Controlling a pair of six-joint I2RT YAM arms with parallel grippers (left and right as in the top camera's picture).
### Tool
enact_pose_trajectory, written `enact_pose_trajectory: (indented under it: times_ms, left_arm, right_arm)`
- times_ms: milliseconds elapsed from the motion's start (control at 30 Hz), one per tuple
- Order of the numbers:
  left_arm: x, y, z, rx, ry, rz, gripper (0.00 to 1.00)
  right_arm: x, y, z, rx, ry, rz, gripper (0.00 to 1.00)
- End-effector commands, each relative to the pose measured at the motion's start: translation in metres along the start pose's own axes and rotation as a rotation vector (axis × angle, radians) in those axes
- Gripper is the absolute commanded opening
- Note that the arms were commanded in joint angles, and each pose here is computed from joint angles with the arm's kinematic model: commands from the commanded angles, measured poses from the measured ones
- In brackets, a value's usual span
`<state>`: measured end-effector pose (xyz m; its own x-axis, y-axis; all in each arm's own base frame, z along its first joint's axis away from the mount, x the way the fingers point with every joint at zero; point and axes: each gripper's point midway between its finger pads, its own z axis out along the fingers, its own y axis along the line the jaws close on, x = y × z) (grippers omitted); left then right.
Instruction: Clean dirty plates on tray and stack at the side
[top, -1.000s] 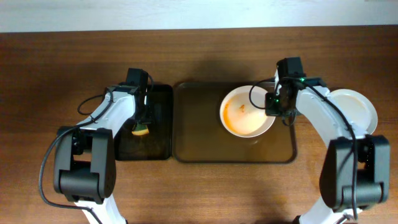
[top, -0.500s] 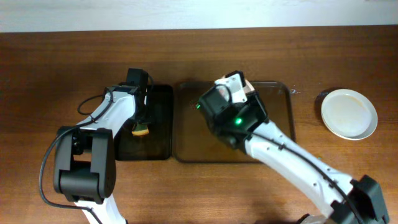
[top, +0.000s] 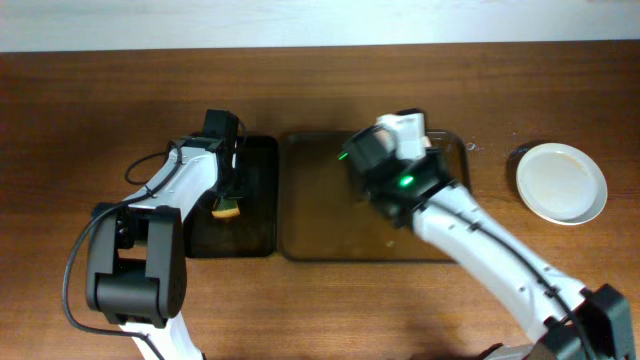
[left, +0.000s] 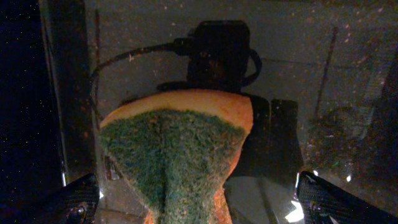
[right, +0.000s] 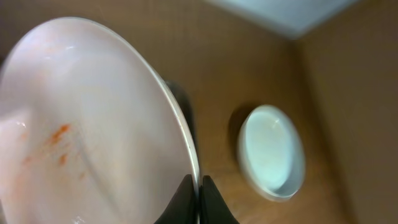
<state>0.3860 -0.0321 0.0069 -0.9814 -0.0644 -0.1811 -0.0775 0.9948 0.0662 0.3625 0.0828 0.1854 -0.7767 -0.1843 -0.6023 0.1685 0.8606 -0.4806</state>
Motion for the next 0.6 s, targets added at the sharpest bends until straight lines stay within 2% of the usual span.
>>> enact_pose_trajectory:
  times_ms: [0, 67, 167, 233, 300, 333, 433, 500, 567]
  left_arm:
    - [0.005, 0.001, 0.005, 0.007, 0.022, -0.005, 1.00]
    - [0.006, -0.003, 0.005, 0.020, 0.027, -0.003, 0.95]
    - [0.009, -0.015, 0.004, 0.092, 0.040, -0.004, 0.94]
    - [0.009, -0.015, 0.004, 0.096, 0.041, -0.004, 0.77]
    - [0.009, -0.016, 0.004, 0.099, 0.041, -0.004, 0.72]
    - [0.009, -0.016, 0.004, 0.099, 0.040, -0.004, 0.65]
    - [0.008, -0.016, 0.004, 0.099, 0.040, -0.004, 0.65]
    - [0.010, -0.012, 0.005, 0.076, 0.042, -0.003, 0.74]
    - [0.012, -0.009, 0.008, 0.060, 0.044, -0.003, 0.74]
  right_arm:
    - [0.020, 0.034, 0.009, -0.457, 0.238, 0.119, 0.04]
    - [0.031, 0.039, 0.013, -0.627, 0.314, 0.121, 0.04]
    - [0.055, 0.045, 0.034, -0.653, 0.350, 0.131, 0.04]
    - [0.070, 0.059, 0.050, -0.659, 0.345, 0.133, 0.04]
    - [0.083, 0.071, 0.064, -0.672, 0.336, 0.137, 0.04]
    - [0.088, 0.074, 0.068, -0.672, 0.334, 0.138, 0.04]
    - [0.090, 0.078, 0.071, -0.678, 0.323, 0.142, 0.04]
    - [0.089, 0.085, 0.069, -0.721, 0.326, 0.147, 0.04]
    - [0.090, 0.089, 0.070, -0.733, 0.331, 0.147, 0.04]
